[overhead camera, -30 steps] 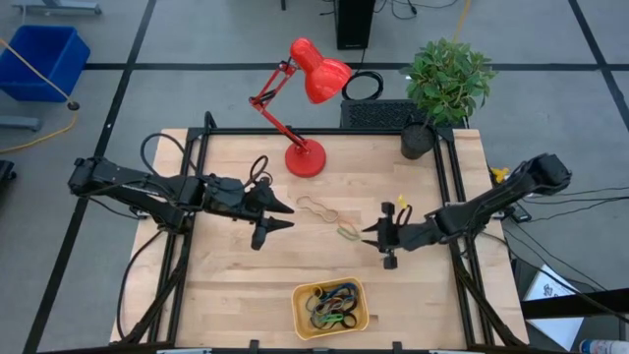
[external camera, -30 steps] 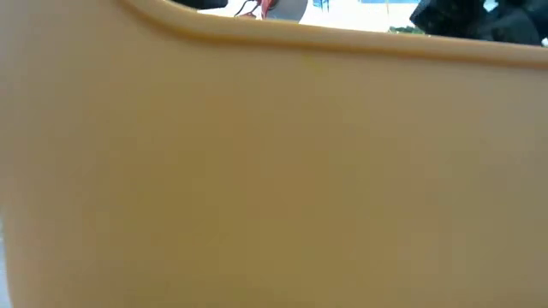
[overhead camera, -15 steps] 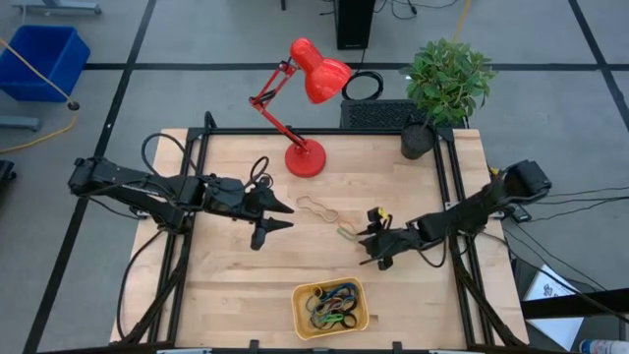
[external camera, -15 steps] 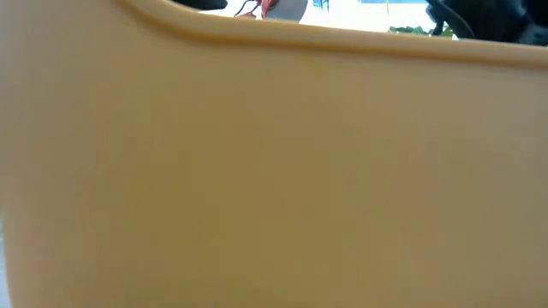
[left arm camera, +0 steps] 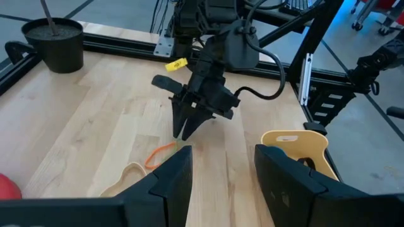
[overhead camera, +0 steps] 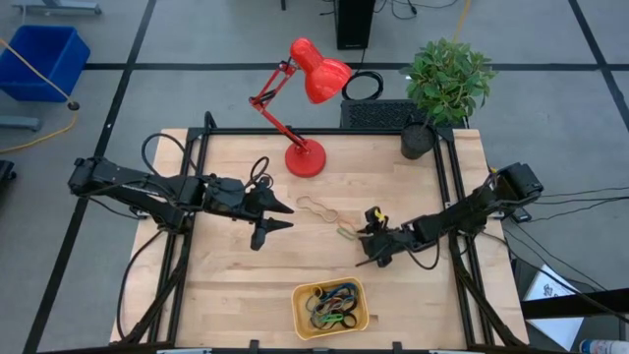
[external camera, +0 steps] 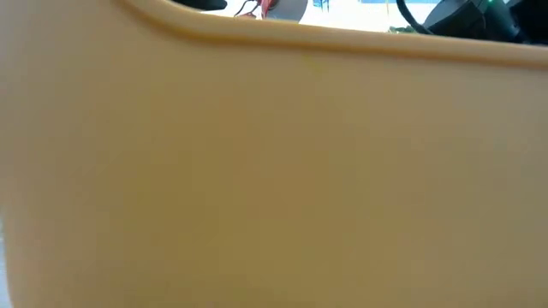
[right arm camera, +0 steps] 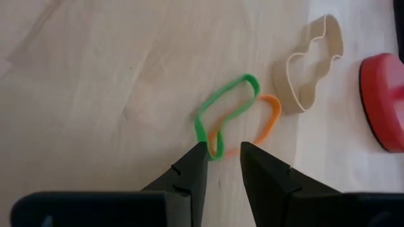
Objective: Pick and place rubber bands into bin
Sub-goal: Put the green rubber band into the yellow bin
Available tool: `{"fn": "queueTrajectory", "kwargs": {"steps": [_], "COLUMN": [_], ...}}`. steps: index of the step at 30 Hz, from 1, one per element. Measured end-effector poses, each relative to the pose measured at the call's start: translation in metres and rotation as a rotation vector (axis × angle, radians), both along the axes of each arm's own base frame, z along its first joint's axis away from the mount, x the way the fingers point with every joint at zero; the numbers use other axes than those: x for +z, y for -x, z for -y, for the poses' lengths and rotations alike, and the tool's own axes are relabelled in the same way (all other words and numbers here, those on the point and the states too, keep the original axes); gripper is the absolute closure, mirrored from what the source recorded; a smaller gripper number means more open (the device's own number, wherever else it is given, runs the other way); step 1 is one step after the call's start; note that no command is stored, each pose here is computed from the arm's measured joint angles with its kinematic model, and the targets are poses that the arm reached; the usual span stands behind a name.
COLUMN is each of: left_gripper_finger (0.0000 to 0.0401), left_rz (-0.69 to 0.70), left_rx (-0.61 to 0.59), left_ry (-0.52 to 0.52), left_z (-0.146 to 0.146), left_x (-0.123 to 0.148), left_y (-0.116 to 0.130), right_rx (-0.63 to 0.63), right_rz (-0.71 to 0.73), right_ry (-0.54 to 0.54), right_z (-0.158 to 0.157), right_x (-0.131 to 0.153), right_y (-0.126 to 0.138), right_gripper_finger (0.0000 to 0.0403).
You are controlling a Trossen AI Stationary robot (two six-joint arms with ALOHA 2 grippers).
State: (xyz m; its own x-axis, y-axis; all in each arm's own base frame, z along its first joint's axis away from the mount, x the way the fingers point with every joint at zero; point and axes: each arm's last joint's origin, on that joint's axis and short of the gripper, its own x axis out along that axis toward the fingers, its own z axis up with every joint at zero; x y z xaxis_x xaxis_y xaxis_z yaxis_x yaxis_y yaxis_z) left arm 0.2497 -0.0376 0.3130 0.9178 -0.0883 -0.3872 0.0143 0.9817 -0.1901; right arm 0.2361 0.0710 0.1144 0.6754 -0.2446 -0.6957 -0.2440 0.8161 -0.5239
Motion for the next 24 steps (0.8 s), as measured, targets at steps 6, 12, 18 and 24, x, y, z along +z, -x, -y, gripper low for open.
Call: {"fn": "queueTrajectory", "kwargs": {"steps": [6, 12, 18, 24], "left_gripper_finger": [0.0224, 0.0224, 0.0224, 0.0224], "left_rz": [0.0, 0.0, 0.0, 0.0], "left_rx": [0.0, 0.002, 0.002, 0.002], "left_ry": [0.0, 0.005, 0.005, 0.005], "left_z": [0.0, -0.0001, 0.0, 0.0], "left_x": [0.0, 0.0, 0.0, 0.0], "left_y": [0.0, 0.0, 0.0, 0.0], "right_rx": [0.016, 0.031, 0.061, 0.056], "right_rz": [-0.012, -0.018, -0.032, -0.041], "right_ry": [-0.029, -0.039, -0.008, -0.026], "right_z": [0.002, 0.0014, 0.002, 0.0071], "right_x": [-0.0004, -0.0006, -0.0008, -0.0012], "right_y": [-0.0009, -0.0008, -0.0007, -0.0021], "right_gripper_finger": [0.0314, 0.0314, 0.0314, 0.0323]}}
